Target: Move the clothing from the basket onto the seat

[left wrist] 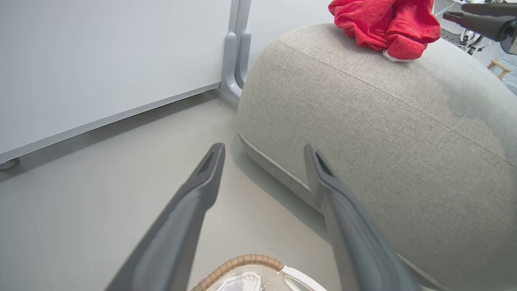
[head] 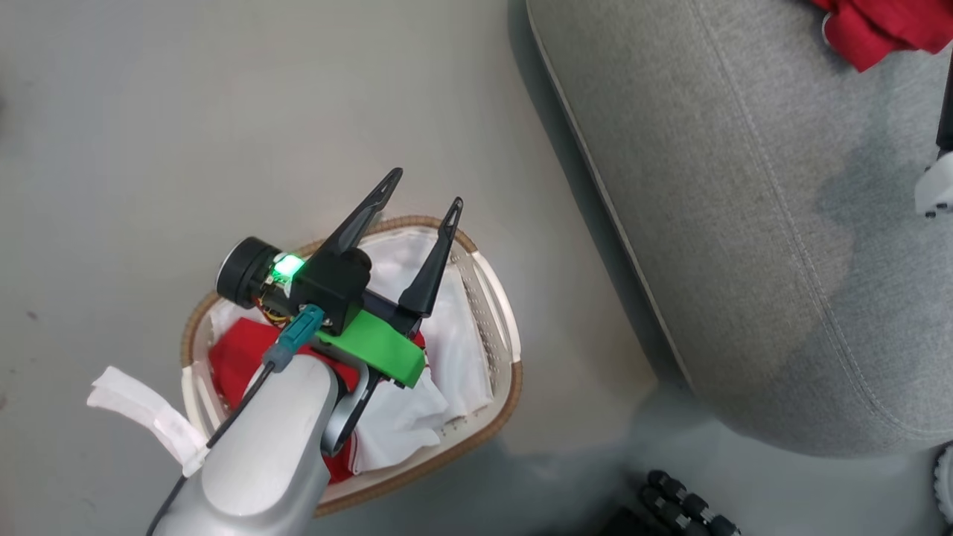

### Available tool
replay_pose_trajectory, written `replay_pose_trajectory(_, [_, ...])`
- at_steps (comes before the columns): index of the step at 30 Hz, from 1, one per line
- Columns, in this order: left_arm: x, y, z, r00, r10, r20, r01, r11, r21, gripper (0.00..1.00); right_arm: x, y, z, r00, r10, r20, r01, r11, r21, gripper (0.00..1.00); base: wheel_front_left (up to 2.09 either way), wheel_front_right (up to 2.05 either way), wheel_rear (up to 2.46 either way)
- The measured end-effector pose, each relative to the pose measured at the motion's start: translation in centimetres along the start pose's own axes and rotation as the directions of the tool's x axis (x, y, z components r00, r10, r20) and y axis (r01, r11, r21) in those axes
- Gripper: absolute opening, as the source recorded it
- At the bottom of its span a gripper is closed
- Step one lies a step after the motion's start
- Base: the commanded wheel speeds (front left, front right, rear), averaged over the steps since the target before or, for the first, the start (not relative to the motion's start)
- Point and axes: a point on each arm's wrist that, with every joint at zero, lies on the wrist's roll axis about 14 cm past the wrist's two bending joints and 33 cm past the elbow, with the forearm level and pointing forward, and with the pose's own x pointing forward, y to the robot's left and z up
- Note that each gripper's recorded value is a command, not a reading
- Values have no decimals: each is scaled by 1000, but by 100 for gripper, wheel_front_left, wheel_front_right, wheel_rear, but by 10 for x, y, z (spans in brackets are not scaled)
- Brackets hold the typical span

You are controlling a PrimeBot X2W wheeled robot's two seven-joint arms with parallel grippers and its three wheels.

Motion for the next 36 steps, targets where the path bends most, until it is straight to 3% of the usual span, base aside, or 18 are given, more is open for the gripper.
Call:
replay_pose_trajectory(8, [-24,4,45,989,119,85,-118,993,-18,100,-18,3,38,995,39,92,-40,999,7,100,0,0,0])
replay_pose_trajectory(15, [-65,22,81,947,275,163,-274,961,-33,100,-32,45,79,971,139,194,-156,985,74,100,0,0,0])
replay_pose_trajectory(20, [-104,38,97,896,396,202,-394,918,-51,100,-48,93,107,935,234,265,-277,951,138,100,0,0,0])
replay_pose_trajectory(27, [-161,57,110,809,535,243,-530,843,-92,100,-86,148,118,891,337,304,-410,884,223,100,0,0,0])
replay_pose_trajectory(36, [-220,59,104,718,652,246,-644,755,-121,100,-136,164,109,884,359,299,-445,841,307,100,0,0,0])
